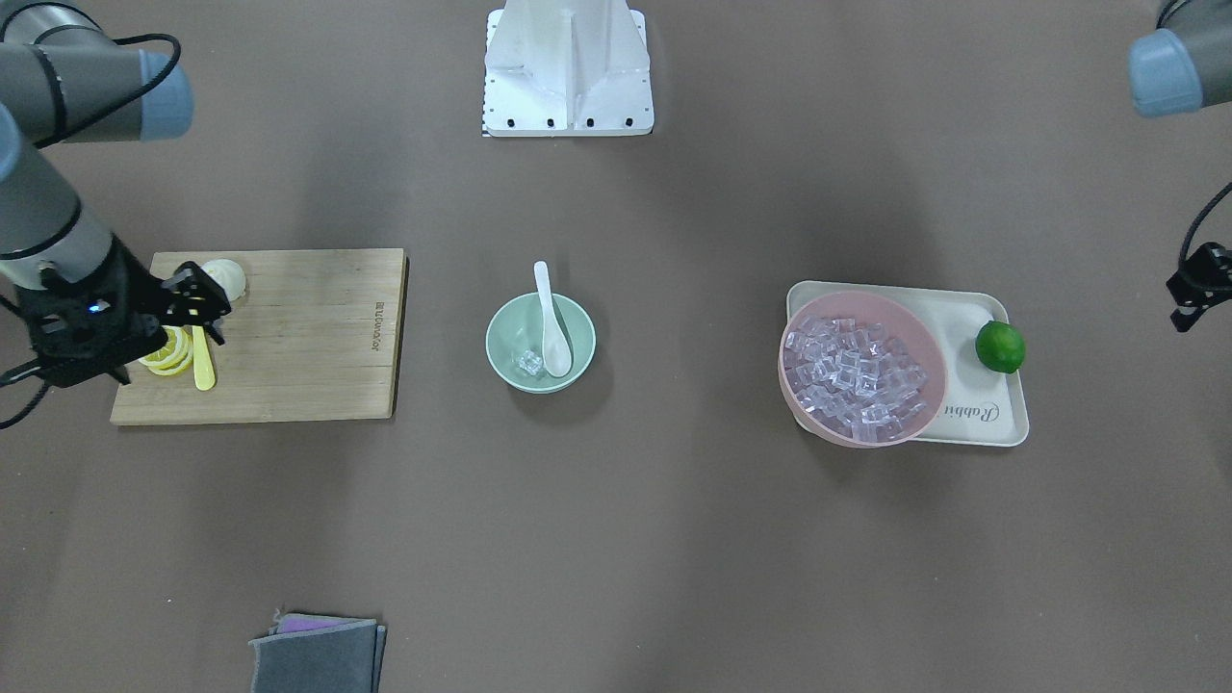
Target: Put spoon and ice into bowl
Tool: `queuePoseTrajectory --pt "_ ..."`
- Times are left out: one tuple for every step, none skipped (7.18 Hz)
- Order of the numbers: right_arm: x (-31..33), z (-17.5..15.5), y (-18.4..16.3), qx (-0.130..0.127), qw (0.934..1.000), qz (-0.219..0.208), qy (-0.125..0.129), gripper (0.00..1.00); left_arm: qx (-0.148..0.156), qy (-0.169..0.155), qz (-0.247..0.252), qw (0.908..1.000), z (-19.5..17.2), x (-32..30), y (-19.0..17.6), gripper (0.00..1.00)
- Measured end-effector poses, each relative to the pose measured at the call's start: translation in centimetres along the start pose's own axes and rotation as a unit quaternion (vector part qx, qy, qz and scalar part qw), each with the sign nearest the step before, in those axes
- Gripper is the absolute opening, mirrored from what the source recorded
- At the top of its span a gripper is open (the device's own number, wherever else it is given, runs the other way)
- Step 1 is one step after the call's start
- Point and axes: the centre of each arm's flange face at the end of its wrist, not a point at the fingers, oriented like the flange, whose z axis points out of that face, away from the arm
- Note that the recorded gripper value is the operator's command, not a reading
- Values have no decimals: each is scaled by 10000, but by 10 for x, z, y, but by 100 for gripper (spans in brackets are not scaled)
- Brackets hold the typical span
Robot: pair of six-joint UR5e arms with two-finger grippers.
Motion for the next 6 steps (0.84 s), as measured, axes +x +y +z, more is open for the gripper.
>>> queuePoseTrajectory --pt "31 1 8 -43 9998 70 154 100 -169 313 -152 9992 -1 -35 17 98" --pt "67 -1 17 -85 9992 289 275 100 -293 541 -315 9976 0 -64 38 98" --pt "104 -8 32 -117 9978 617 232 100 -368 679 -452 9960 0 -84 56 98" --pt "147 -16 52 -167 9942 1061 -57 100 -400 732 -586 9948 0 -100 69 98" --pt "196 -18 82 -239 9865 1571 -385 100 -401 741 -696 9940 -1 -111 77 98" --pt "240 -17 117 -282 9803 1882 -536 100 -395 741 -764 9935 -3 -118 82 98"
